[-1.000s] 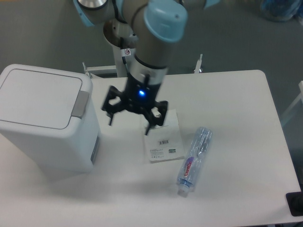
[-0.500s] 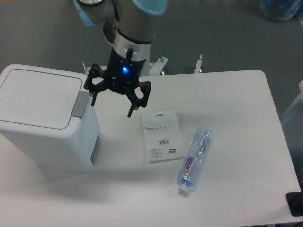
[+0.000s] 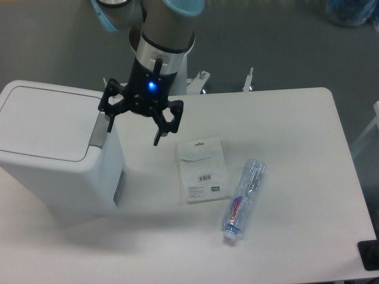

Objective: Open the trash can
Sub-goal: 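Push the gripper against the lid to flip it open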

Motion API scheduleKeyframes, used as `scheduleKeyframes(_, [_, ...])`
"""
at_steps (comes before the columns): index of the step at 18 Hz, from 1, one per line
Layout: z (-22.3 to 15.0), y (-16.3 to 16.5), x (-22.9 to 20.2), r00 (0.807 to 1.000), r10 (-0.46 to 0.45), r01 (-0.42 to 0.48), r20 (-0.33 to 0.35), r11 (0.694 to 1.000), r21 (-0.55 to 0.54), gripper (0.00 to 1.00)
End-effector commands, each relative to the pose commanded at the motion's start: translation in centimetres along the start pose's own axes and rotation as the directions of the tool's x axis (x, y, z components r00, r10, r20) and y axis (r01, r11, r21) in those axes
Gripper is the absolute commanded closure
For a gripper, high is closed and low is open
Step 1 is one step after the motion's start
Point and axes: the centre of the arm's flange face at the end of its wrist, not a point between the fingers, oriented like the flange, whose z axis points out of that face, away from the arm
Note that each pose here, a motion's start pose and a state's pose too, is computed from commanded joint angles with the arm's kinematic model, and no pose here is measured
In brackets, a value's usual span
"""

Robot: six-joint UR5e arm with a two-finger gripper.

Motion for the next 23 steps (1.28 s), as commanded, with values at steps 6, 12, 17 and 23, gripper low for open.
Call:
scheduleKeyframes(6, [0.4, 0.4, -0.1, 1.0, -0.003, 0.003, 0.0, 1.0, -0.011, 0.0])
scheduleKeyframes(12, [0.6, 0.4, -0.2, 1.0, -0.005, 0.005, 0.002, 1.0, -0.014, 0.0])
scheduleKeyframes(17, [1.3, 0.9, -0.3, 1.0, -0.01, 0.01, -0.004, 1.0, -0.027, 0.0])
scheduleKeyframes(23, [1.3, 0.9, -0.3, 1.0, -0.008, 0.008, -0.003, 1.0, -0.026, 0.0])
